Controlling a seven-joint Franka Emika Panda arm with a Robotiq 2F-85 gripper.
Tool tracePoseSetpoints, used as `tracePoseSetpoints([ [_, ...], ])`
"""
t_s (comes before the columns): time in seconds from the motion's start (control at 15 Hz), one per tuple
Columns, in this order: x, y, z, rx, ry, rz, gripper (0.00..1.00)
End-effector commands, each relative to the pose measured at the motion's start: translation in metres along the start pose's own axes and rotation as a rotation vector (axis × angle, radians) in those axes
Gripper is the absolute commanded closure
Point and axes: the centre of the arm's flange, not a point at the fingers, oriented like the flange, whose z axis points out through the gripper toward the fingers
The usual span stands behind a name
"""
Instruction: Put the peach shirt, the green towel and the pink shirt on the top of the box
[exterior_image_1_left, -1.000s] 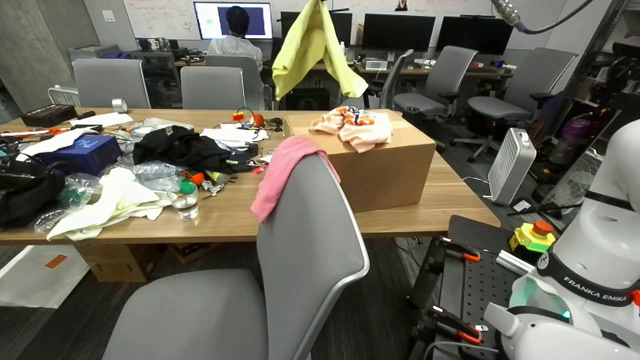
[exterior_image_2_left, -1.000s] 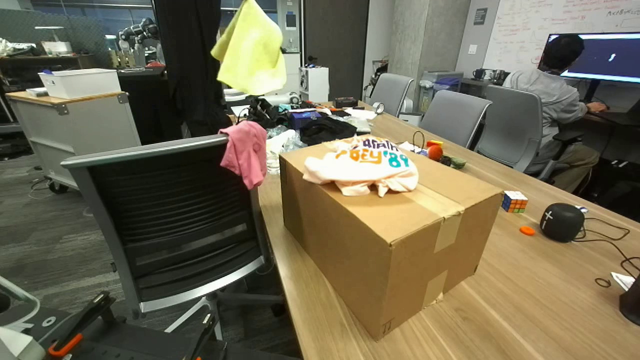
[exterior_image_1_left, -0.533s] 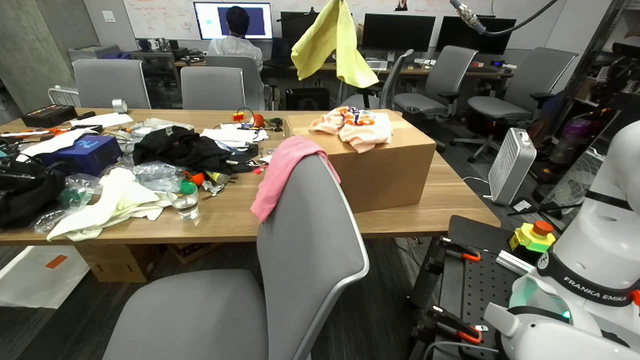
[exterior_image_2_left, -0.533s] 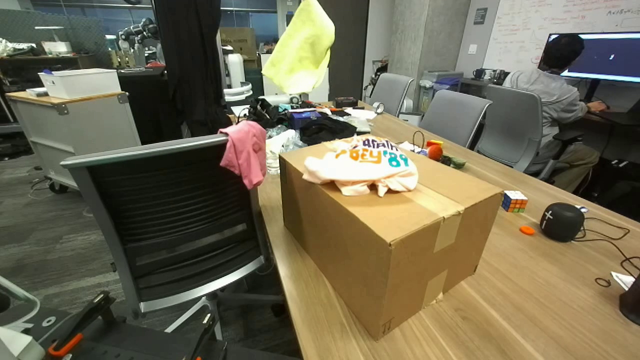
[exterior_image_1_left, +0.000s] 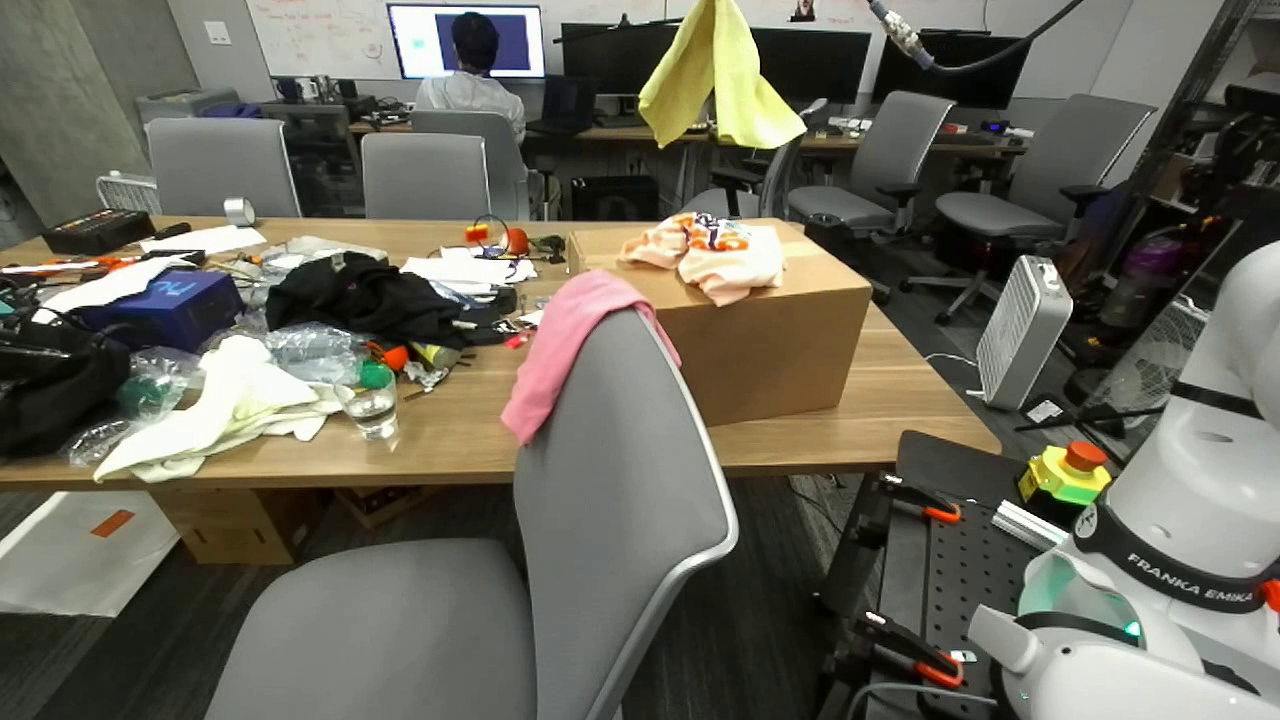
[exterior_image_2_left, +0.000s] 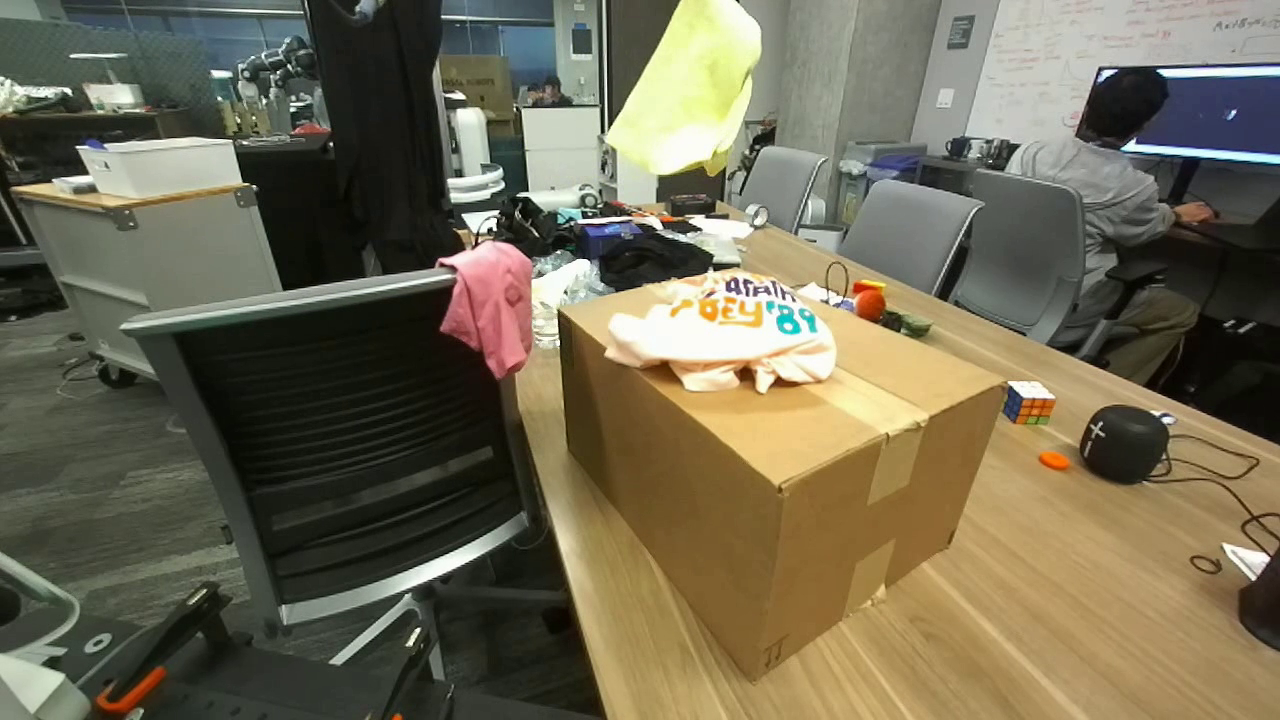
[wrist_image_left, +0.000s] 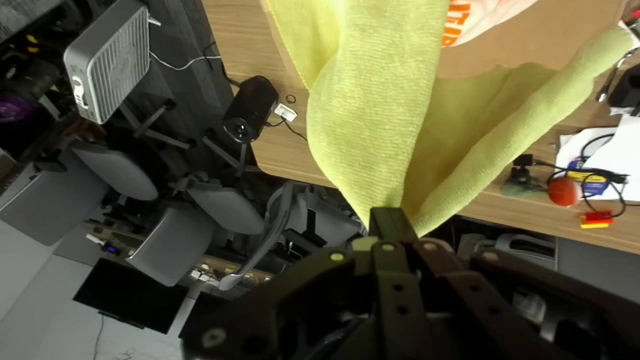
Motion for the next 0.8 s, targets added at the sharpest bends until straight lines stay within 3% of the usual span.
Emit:
tracePoseSetpoints([
  [0.0, 0.025, -0.002, 0.003, -0.065, 0.014, 0.079, 1.00],
  [0.13, 0.028, -0.002, 0.009, -0.085, 0.011, 0.102, 0.98],
  [0.2, 0.028, -0.002, 0.011, -0.092, 0.009, 0.109, 0.73],
  [0.33, 0.027, -0.004, 0.013, -0.098, 0.000, 0.103, 0.71],
  [0.73, 0.010, -0.003, -0.004, -0.060, -0.017, 0.024, 0.25],
])
